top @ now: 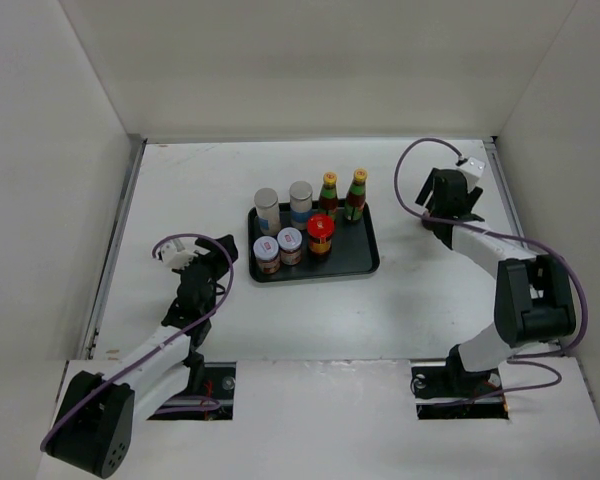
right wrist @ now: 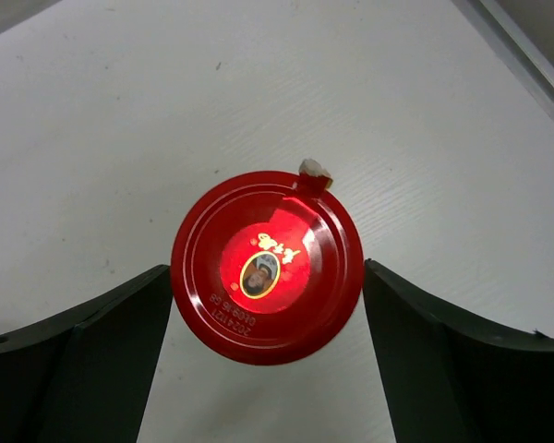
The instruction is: Organize the condiment bottles
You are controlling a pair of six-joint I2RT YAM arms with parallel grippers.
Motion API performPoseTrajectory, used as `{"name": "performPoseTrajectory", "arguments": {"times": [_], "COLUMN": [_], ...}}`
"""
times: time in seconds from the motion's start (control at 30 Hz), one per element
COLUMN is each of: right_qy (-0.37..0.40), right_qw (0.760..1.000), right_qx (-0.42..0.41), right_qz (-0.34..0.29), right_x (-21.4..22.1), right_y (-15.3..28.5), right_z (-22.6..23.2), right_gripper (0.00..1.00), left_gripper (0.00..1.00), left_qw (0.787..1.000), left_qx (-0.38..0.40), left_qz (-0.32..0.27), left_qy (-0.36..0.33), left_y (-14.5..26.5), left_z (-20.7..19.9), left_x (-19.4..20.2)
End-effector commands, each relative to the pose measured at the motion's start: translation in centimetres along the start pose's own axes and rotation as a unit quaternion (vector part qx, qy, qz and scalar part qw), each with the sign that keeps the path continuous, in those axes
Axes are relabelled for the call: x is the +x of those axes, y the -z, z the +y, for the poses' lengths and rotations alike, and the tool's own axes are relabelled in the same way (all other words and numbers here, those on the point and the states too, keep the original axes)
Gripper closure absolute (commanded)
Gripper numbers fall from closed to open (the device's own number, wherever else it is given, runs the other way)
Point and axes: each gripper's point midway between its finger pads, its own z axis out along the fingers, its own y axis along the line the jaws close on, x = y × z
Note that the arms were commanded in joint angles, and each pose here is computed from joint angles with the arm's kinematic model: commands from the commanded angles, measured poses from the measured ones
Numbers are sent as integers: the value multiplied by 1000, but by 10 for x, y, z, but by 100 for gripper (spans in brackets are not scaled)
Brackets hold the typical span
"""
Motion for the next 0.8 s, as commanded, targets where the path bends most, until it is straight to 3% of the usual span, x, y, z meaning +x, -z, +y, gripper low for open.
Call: {"name": "performPoseTrajectory", "arguments": {"times": [0.0,0.23,0.5,0.77], "right_qy": [-28,-58,-79,-39], "right_qw": [999,998,986,966], "right_qx": [-17,-23,-101,-238], "right_qz": [-28,-28,-104,-88], "right_x": [-26,-26,-75,-43], "right_y": [-8,-4,77,156], "right_z": [12,11,38,114], "right_gripper": [17,45,48,47], "left_gripper": [30,30,30,30], "left_qw": [999,999,999,999], "left_qx": [28,29,33,33], "left_qz": [-13,-15,-20,-16], "left_qy": [15,13,15,12], "left_y": [0,1,2,2], "left_z": [-17,-18,-20,-21], "left_x": [-9,-10,-13,-12]}}
